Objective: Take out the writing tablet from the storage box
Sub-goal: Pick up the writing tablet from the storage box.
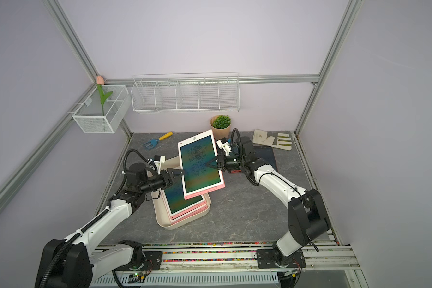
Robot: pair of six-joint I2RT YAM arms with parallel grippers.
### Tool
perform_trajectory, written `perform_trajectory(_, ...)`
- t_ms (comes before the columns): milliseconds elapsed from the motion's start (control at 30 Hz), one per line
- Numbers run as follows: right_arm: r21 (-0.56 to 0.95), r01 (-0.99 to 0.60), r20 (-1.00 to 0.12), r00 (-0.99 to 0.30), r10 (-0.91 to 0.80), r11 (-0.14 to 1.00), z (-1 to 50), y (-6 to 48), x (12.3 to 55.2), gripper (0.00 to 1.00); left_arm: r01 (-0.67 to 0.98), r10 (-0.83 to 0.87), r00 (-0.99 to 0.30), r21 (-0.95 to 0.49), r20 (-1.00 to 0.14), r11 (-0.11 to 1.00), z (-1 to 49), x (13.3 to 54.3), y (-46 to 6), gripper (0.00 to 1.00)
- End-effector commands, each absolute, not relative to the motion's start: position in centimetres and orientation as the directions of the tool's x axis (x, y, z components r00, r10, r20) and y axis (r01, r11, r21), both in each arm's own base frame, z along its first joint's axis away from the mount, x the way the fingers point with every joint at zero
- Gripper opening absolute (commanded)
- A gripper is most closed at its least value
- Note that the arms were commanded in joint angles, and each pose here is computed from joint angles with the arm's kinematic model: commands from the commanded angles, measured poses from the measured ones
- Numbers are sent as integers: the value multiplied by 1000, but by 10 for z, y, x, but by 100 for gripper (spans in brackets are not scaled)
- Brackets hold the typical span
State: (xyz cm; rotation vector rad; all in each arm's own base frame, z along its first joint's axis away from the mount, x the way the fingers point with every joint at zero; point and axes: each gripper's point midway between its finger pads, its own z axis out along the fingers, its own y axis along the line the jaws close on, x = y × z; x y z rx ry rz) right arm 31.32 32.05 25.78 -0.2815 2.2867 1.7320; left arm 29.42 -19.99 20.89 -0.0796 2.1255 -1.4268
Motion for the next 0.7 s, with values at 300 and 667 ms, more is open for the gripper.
perform_trajectory(300, 934, -320, -326, -945, 9, 161, 278, 322, 314, 7, 359, -326, -830, -881, -452, 308, 235, 289, -219, 53)
perform_trajectory(667, 941, -271, -284, -958, 36, 204, 258, 311, 328, 10, 385, -296, -840, -885, -454, 263, 242, 289, -233, 37)
